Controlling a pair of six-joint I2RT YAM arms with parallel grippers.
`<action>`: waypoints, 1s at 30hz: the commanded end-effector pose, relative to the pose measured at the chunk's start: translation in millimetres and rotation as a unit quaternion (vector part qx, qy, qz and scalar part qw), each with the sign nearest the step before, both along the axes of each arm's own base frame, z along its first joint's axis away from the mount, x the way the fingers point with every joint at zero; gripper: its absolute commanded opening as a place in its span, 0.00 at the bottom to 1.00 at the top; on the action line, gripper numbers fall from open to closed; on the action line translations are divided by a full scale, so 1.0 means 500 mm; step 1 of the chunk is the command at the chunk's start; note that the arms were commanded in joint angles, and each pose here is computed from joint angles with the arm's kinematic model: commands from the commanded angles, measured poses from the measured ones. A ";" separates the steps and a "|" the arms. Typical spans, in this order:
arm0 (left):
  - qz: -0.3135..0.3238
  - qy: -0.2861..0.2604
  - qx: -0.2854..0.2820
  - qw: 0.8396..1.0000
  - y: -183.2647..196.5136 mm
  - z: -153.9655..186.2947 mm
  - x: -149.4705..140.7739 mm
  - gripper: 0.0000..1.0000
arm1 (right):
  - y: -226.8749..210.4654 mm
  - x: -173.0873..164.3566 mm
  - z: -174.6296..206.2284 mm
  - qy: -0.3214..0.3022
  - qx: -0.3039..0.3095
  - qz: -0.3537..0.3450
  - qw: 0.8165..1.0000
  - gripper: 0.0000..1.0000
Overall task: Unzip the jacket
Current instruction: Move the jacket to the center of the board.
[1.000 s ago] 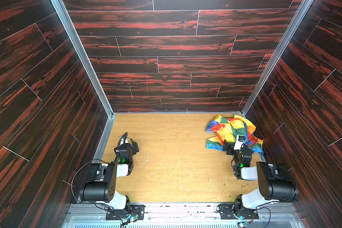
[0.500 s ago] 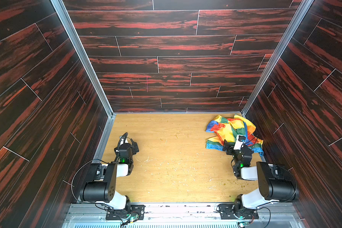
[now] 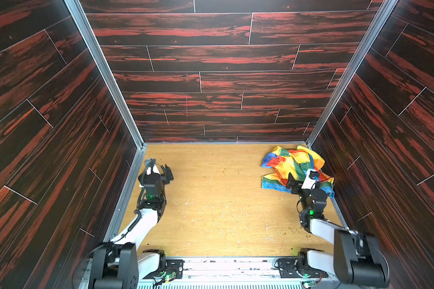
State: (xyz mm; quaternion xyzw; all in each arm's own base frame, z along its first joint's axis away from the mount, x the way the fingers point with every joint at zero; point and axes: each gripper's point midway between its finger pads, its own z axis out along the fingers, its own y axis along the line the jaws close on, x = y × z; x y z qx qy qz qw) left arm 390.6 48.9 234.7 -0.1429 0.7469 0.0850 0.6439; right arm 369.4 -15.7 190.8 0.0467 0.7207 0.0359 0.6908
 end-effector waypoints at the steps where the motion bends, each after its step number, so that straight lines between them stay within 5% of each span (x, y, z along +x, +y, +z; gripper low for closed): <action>1: 0.033 0.022 -0.037 0.999 0.015 0.019 0.002 1.00 | 0.023 0.012 0.028 0.020 0.060 0.034 0.997 0.99; 3: 0.094 0.028 -0.078 0.992 0.046 0.036 -0.006 1.00 | 0.021 0.024 0.033 0.055 0.120 0.023 0.991 0.98; 7: 0.170 0.050 -0.122 0.977 0.078 0.062 -0.019 1.00 | -0.047 0.032 -0.016 0.168 0.233 -0.115 0.951 0.99; 10: 0.195 0.050 -0.150 0.968 0.086 0.071 -0.028 1.00 | -0.028 0.046 -0.008 0.173 0.222 -0.080 0.956 0.99; 15: 0.173 0.075 -0.183 0.965 0.065 0.068 -0.018 1.00 | -0.041 0.060 -0.010 0.206 0.256 -0.095 0.940 0.98; 20: 0.107 0.122 -0.173 0.971 0.009 0.048 0.020 1.00 | 0.015 0.098 -0.010 0.257 0.246 -0.004 0.935 0.97; 30: -0.023 0.179 -0.168 0.969 -0.154 -0.002 0.075 1.00 | 0.072 0.123 -0.095 0.430 0.162 0.013 0.888 0.84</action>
